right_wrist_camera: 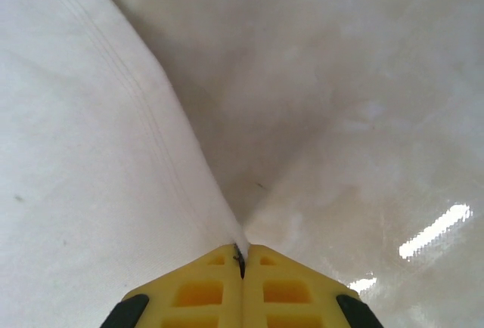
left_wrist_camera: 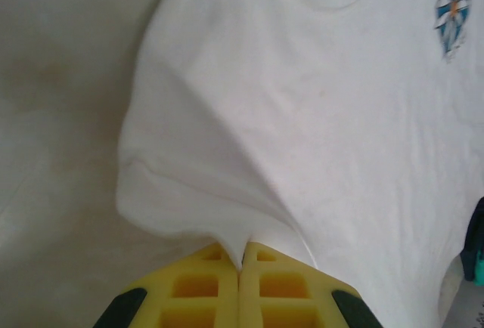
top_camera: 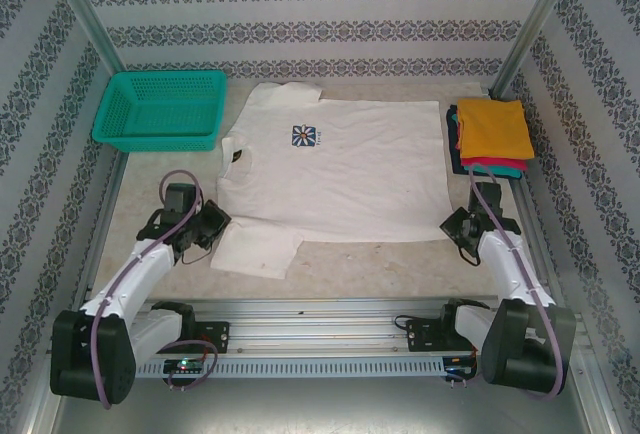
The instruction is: Fold and stack the t-shirts
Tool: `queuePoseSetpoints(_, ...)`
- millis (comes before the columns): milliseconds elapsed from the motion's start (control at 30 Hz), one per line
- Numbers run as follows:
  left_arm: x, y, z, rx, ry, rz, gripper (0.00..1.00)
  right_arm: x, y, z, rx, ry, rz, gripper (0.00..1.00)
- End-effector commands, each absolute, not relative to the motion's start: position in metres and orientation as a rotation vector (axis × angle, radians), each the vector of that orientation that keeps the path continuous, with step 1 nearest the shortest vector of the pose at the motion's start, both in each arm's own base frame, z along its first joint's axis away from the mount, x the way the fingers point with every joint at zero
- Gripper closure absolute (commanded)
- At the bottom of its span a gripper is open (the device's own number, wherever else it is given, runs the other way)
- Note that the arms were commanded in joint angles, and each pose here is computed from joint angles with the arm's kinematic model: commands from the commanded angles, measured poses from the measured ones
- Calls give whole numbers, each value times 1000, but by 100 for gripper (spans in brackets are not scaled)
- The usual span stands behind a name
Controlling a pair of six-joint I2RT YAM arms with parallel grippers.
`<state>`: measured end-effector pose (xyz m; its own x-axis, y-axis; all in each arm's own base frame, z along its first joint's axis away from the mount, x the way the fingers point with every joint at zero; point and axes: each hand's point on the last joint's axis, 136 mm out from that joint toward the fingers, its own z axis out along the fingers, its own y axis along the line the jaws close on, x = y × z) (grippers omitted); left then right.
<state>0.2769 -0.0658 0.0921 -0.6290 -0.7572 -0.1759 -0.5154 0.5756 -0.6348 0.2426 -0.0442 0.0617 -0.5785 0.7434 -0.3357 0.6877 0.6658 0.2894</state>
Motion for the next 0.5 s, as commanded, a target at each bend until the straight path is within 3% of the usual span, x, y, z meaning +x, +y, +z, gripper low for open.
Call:
queuePoseSetpoints(0,289,-61,106,-960,2399,-679,100,253,-56,84,1128,2381,135,100)
queuePoseSetpoints(467,363,-57,151,-886,2374,-671,100,315,-62,118,1077,2304,208,100)
